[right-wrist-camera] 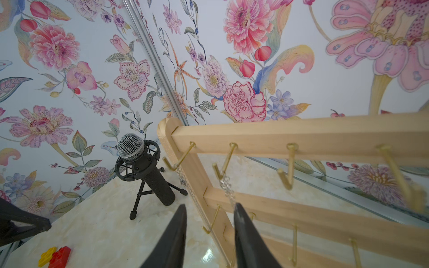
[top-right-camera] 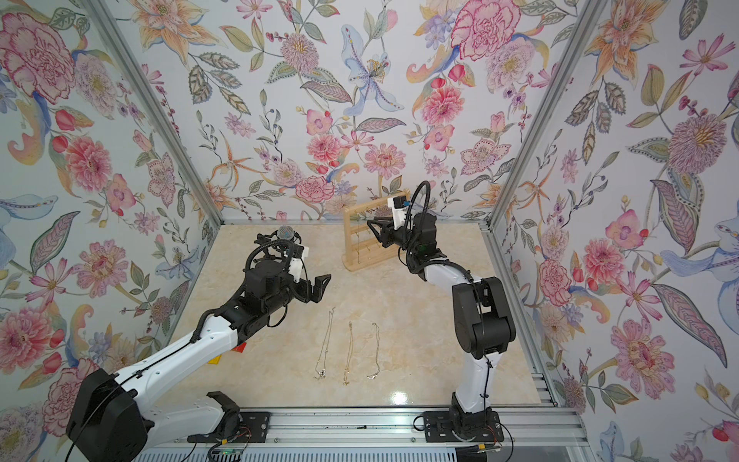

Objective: Take the necklace off the jewelry display stand
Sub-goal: Take off the necklace from the stand.

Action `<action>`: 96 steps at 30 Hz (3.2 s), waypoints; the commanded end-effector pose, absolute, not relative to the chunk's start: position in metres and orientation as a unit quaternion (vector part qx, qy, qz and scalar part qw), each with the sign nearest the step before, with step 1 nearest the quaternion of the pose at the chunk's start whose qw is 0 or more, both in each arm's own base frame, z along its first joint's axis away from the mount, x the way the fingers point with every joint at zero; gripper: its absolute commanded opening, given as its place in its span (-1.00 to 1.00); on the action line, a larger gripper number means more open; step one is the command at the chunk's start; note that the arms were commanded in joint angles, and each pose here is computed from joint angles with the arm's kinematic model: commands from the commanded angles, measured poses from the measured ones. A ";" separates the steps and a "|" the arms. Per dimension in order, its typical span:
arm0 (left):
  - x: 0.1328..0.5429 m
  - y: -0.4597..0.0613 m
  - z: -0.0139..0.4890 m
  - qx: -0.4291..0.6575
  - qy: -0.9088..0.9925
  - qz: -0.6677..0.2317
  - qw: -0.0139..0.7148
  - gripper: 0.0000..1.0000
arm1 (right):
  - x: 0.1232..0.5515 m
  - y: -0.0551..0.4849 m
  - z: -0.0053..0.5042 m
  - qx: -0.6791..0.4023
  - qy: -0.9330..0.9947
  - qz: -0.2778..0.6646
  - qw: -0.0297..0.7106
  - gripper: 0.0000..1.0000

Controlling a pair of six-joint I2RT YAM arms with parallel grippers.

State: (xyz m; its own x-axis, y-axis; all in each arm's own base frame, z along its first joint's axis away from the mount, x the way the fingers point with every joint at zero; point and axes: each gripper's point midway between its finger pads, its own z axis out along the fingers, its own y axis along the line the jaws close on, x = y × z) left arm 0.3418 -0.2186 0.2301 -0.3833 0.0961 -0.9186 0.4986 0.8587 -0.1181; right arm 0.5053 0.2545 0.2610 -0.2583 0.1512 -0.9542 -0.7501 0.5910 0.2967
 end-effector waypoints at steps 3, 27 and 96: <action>0.343 -0.218 0.230 0.181 0.805 -0.205 0.527 0.98 | 0.514 0.258 0.262 -0.222 0.684 0.373 0.586 -0.28; 0.343 -0.221 0.229 0.183 0.804 -0.220 0.522 0.98 | 0.523 0.266 0.257 -0.223 0.683 0.363 0.594 -0.55; 0.345 -0.223 0.227 0.182 0.802 -0.240 0.515 0.98 | 0.519 0.267 0.268 -0.216 0.669 0.320 0.635 -0.87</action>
State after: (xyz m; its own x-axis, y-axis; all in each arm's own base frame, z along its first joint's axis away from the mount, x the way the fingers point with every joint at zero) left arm 0.3436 -0.2247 0.2355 -0.3866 0.0457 -0.9211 0.5391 0.8216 -0.1855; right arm 0.5262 0.2667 0.2512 -0.1591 0.1120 -0.9809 -0.6852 0.7027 0.1913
